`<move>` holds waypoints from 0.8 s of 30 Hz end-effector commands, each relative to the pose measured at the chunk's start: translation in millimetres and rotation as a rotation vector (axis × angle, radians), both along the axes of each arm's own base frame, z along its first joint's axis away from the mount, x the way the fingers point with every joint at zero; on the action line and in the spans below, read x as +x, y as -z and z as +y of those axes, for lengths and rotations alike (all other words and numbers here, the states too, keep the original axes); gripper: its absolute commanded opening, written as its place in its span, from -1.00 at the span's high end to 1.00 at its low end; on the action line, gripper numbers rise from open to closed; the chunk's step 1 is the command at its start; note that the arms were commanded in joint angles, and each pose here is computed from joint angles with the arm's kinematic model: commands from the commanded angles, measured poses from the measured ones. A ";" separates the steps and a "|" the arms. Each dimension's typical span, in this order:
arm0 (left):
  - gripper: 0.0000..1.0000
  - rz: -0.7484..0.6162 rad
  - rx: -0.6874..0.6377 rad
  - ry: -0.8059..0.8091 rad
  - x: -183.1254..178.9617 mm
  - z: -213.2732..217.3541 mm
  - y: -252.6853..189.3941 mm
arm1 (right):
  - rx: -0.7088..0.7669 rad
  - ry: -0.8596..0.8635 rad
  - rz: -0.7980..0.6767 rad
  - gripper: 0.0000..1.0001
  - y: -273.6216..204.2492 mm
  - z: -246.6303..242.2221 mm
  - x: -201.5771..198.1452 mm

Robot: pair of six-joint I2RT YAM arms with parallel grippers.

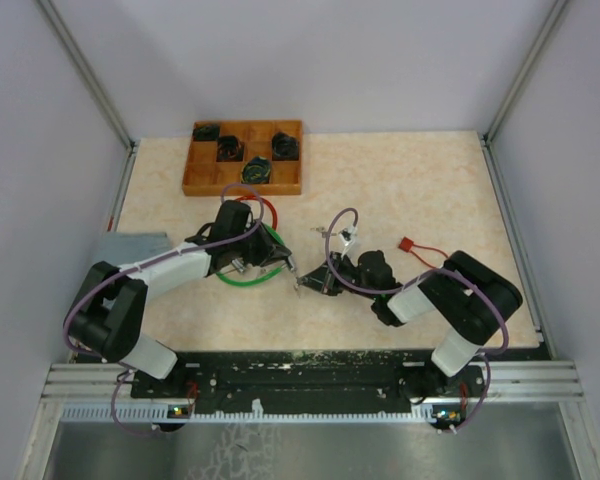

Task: Unlock with the key
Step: Pick up the lock from the center of the board.

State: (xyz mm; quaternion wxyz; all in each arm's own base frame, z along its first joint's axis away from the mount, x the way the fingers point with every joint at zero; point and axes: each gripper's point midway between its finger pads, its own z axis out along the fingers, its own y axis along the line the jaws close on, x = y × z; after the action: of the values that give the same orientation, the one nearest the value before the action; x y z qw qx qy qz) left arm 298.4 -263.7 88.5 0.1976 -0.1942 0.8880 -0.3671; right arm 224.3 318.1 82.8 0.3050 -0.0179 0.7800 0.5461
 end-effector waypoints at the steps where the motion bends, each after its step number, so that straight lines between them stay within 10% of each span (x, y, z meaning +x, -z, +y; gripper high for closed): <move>1: 1.00 -0.046 -0.067 0.010 4.1 -6.6 -20.6 | 0.055 0.009 -0.058 1.00 -21.0 9.9 10.0; 24: 1.00 -0.043 -0.083 0.003 1.5 -3.5 -21.9 | 0.049 0.074 -0.035 1.00 -13.8 1.2 14.0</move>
State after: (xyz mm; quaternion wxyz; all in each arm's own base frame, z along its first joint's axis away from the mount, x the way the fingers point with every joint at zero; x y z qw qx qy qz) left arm 299.8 -263.4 91.8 0.1985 -0.2004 0.8814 -0.3790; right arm 229.6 316.1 80.8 0.3101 0.0017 0.7826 0.5397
